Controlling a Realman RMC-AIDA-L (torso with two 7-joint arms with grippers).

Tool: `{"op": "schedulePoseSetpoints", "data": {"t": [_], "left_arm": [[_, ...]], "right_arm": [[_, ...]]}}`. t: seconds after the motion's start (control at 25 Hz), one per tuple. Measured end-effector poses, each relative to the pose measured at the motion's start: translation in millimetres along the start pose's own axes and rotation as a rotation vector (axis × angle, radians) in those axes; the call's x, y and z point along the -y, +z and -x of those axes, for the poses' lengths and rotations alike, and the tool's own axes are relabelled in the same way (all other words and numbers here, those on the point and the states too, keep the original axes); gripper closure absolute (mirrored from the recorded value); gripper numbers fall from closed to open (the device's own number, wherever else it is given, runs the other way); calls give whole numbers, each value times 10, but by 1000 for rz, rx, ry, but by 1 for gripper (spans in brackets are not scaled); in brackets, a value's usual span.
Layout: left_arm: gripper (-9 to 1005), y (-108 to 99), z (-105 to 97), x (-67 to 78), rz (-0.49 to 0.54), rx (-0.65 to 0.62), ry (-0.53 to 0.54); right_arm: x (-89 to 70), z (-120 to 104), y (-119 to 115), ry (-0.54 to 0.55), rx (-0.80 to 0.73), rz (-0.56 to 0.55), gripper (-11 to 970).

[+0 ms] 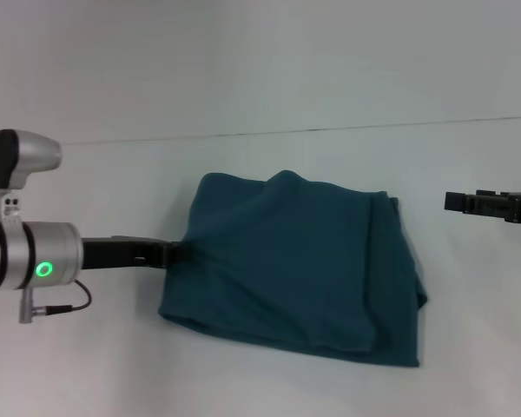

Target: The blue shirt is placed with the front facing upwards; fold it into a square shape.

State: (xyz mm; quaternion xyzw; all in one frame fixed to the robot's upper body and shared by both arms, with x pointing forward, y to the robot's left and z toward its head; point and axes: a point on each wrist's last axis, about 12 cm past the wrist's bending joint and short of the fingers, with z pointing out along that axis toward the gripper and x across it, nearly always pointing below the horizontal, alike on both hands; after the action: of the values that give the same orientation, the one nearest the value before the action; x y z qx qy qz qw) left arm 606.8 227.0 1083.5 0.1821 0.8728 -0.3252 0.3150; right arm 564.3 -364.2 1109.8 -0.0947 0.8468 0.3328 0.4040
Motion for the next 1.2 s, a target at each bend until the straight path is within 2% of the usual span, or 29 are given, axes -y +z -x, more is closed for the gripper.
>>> {"op": "schedulePoseSetpoints", "data": {"t": [0.52, 0.92, 1.2], "left_arm": [[959, -234, -241, -27, -48, 8, -59], [939, -261, -326, 14, -98, -15, -83], [924, -450, -381, -138, -70, 46, -164]], "right_arm": [[-5, 39, 14, -7, 2, 0, 30], [-10, 33, 22, -6, 2, 2, 30], [-22, 30, 30, -9, 0, 8, 30]]}}
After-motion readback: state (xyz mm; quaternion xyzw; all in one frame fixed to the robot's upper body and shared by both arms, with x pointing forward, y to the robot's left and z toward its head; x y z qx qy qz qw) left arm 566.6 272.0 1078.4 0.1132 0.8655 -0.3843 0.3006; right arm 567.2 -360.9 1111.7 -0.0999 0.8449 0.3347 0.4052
